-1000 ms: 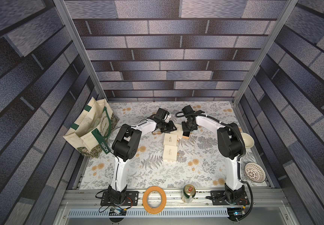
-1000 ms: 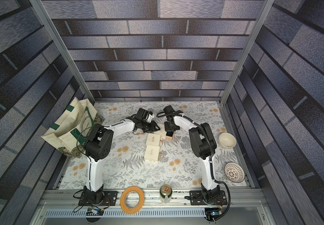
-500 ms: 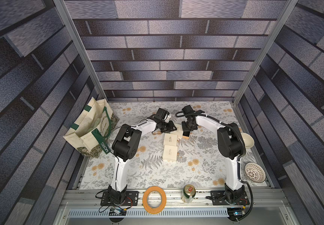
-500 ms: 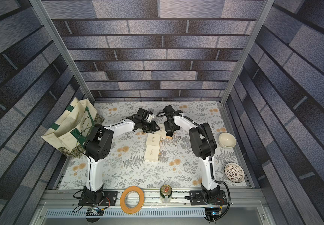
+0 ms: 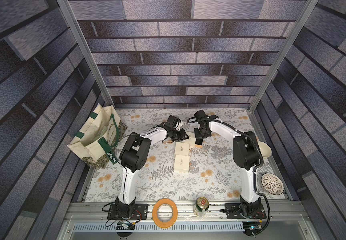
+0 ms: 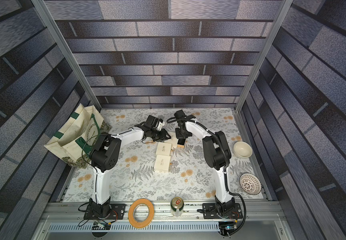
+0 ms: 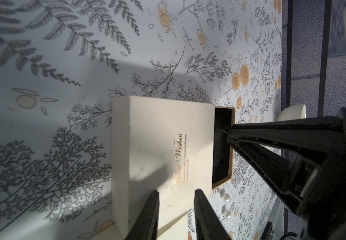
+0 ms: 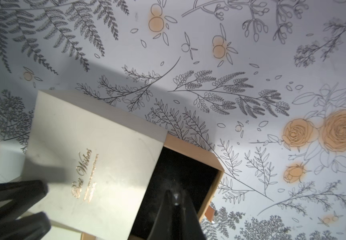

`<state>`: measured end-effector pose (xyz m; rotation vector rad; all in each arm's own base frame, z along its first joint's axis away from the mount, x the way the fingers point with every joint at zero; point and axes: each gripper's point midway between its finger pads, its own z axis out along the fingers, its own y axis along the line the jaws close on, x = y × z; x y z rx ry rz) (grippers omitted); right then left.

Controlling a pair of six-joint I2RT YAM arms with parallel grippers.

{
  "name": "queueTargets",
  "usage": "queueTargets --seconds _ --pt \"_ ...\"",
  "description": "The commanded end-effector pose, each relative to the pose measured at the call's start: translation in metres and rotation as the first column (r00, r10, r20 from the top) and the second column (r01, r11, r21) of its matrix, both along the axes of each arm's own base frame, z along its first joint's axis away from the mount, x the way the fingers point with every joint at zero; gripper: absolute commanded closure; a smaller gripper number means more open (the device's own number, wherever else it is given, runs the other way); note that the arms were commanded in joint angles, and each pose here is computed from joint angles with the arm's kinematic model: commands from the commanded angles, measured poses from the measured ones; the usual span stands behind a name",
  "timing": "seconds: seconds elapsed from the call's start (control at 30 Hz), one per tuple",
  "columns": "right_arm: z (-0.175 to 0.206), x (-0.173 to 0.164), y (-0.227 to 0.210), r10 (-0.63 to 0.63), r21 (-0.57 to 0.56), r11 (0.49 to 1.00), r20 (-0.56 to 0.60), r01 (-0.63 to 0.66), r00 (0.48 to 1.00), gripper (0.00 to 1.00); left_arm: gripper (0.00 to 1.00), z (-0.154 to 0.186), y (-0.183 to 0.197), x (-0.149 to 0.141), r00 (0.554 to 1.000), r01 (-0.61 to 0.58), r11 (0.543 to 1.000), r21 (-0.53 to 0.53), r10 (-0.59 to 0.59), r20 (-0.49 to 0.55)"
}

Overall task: Take out the earrings from the drawer-style jewelry box
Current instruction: Pick up the earring from the drawer.

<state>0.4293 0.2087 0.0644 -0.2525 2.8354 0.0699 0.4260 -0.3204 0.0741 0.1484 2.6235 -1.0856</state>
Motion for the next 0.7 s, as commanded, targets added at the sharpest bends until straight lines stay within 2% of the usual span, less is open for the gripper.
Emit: queueTargets --seconds 0.0,0.37,0.53,0.57,0.67 --pt "-0.004 -0.003 -0.007 0.005 -0.048 0.999 -0.026 -0.006 1.000 1.00 0.68 -0.024 0.019 -0.014 0.996 -0.027 0.995 0.095 0.034 -0.080" --pt "0.011 -0.003 -0.012 -0.012 -0.047 0.999 0.022 0.013 1.000 1.00 0.68 -0.025 0.019 -0.013 0.996 -0.027 0.995 0.096 0.035 -0.082" --pt "0.015 -0.004 -0.024 -0.060 -0.053 0.997 0.057 0.063 0.997 1.00 0.68 -0.024 0.019 -0.013 0.996 -0.027 0.995 0.097 0.035 -0.080" --pt "0.031 -0.004 -0.026 -0.071 -0.030 0.997 0.090 0.074 0.993 1.00 0.68 -0.024 0.020 -0.013 0.996 -0.028 0.995 0.097 0.036 -0.080" --pt "0.040 -0.008 -0.037 -0.102 -0.017 0.994 0.108 0.105 0.989 1.00 0.68 -0.024 0.019 -0.013 0.996 -0.024 0.995 0.098 0.032 -0.082"
